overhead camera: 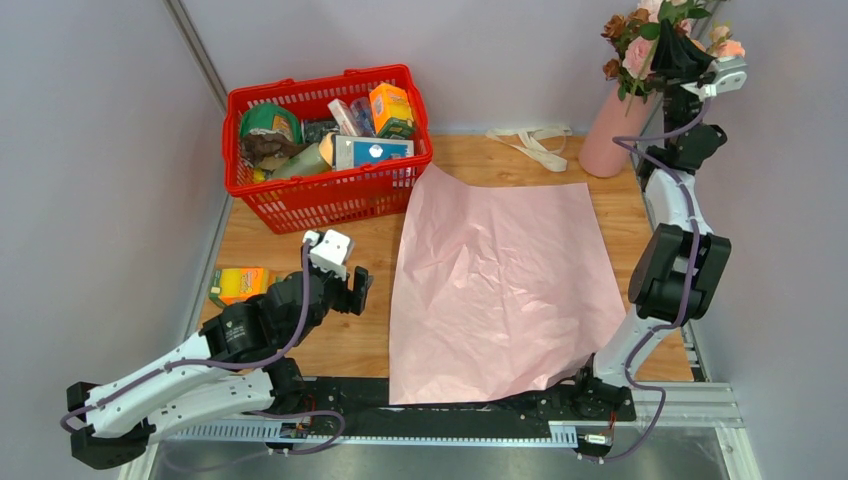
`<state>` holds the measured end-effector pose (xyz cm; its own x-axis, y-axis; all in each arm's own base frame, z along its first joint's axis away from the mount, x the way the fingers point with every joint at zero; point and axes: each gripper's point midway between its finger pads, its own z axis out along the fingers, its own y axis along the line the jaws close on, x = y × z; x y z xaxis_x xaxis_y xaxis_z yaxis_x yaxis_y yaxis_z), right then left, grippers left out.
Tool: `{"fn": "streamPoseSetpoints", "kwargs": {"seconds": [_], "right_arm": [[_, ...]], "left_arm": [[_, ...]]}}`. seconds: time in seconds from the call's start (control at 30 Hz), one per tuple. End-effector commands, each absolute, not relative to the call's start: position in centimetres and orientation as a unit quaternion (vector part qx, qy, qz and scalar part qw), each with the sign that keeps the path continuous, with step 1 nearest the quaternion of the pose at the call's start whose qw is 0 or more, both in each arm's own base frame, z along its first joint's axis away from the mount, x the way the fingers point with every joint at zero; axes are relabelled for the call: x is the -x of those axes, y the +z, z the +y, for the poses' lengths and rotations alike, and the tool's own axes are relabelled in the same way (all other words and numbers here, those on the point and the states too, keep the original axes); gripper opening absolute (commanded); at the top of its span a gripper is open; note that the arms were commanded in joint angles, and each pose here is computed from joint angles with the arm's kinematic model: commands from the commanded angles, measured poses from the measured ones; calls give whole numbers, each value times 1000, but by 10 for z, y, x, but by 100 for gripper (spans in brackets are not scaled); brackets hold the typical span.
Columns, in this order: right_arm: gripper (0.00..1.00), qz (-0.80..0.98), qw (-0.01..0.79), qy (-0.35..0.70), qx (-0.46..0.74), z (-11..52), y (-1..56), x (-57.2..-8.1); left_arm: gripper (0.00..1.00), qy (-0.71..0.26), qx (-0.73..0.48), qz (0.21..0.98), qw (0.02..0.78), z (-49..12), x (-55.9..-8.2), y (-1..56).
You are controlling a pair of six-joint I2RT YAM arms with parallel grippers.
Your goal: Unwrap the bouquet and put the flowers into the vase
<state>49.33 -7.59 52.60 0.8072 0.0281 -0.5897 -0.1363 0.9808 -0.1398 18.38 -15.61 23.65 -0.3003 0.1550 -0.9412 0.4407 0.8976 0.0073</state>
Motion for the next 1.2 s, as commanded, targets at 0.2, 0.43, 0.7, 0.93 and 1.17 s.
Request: {"fn": "streamPoseSetpoints", "kwargs": {"seconds": [0.2, 0.43, 0.7, 0.93, 1.17], "right_arm": [[1, 81, 981, -27, 173, -54, 626, -407], [1, 120, 983, -23, 138, -71, 598, -429], [0, 190, 978, -15, 85, -95, 543, -467], [1, 273, 961, -9, 48, -110, 503, -503], [13, 455, 888, -19, -65, -122, 416, -539]], "left_arm": [[78, -119, -183, 792, 570, -152, -186, 241], [79, -118, -181, 791, 572, -151, -187, 241], [79, -109, -184, 794, 569, -152, -188, 238], [79, -112, -186, 793, 569, -153, -188, 239], [79, -113, -192, 790, 571, -156, -189, 241]]}}
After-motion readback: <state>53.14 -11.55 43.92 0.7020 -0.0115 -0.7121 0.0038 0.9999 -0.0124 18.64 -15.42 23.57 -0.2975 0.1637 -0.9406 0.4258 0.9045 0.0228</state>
